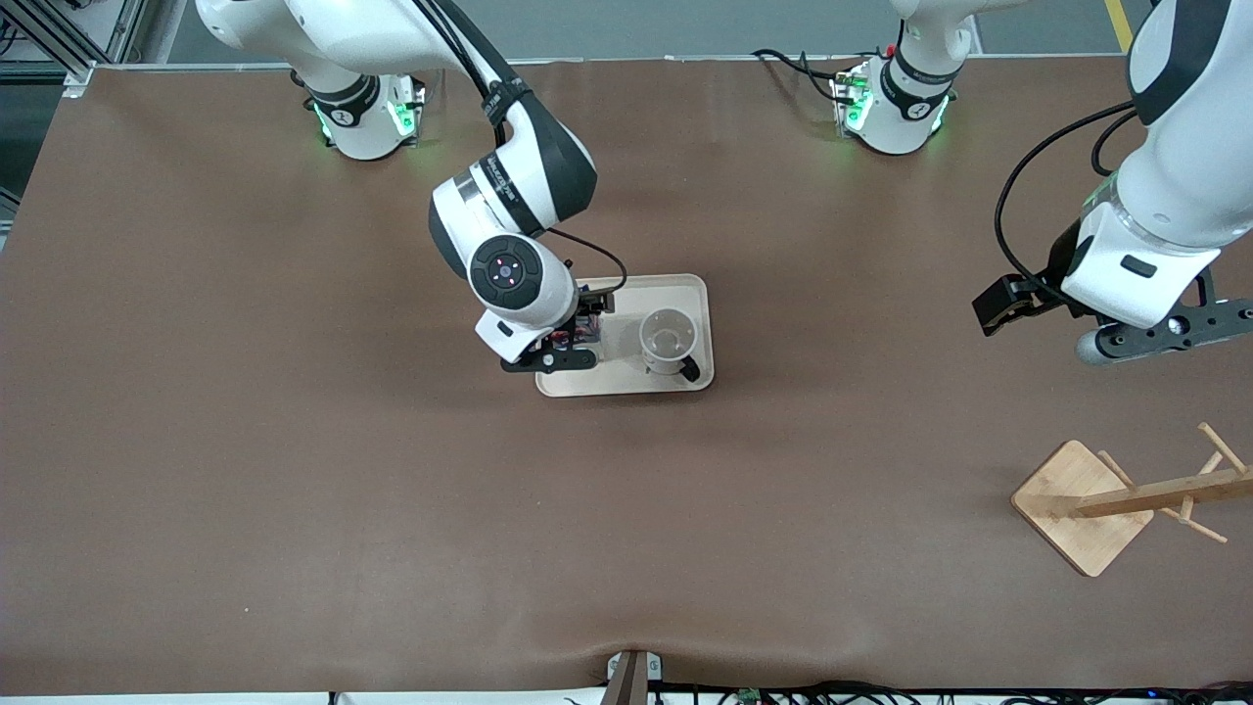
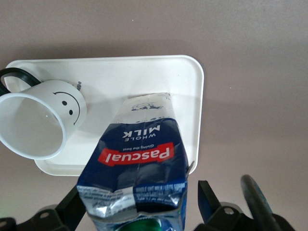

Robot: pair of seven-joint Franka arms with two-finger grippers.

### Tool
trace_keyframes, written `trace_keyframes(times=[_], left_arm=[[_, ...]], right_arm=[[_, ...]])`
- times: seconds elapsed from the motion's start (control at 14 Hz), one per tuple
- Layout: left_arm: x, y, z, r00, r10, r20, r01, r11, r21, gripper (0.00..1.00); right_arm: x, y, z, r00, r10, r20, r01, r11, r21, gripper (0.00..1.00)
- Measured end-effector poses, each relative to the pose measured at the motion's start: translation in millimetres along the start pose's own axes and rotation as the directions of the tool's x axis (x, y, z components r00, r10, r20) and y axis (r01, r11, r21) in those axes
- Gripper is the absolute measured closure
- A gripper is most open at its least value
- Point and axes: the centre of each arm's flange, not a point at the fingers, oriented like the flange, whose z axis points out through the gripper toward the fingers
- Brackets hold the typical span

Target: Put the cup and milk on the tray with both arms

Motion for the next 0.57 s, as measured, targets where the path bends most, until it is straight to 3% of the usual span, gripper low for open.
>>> trace_keyframes(times=[0.29, 0.57], left_arm=[[-6, -1, -13, 1.000, -0.002, -0.023, 0.002, 1.000, 0.000, 0.00], [-12, -11, -28, 0.999, 0.000, -0.034, 0.000, 1.000, 0.011, 0.00]], right_arm=[[4, 0, -22, 1.000, 0.001, -0.024, 0.000, 1.000, 0.013, 0.00], [3, 9, -65, 1.000, 0.002, -0.008, -0.002, 1.000, 0.015, 0.00]])
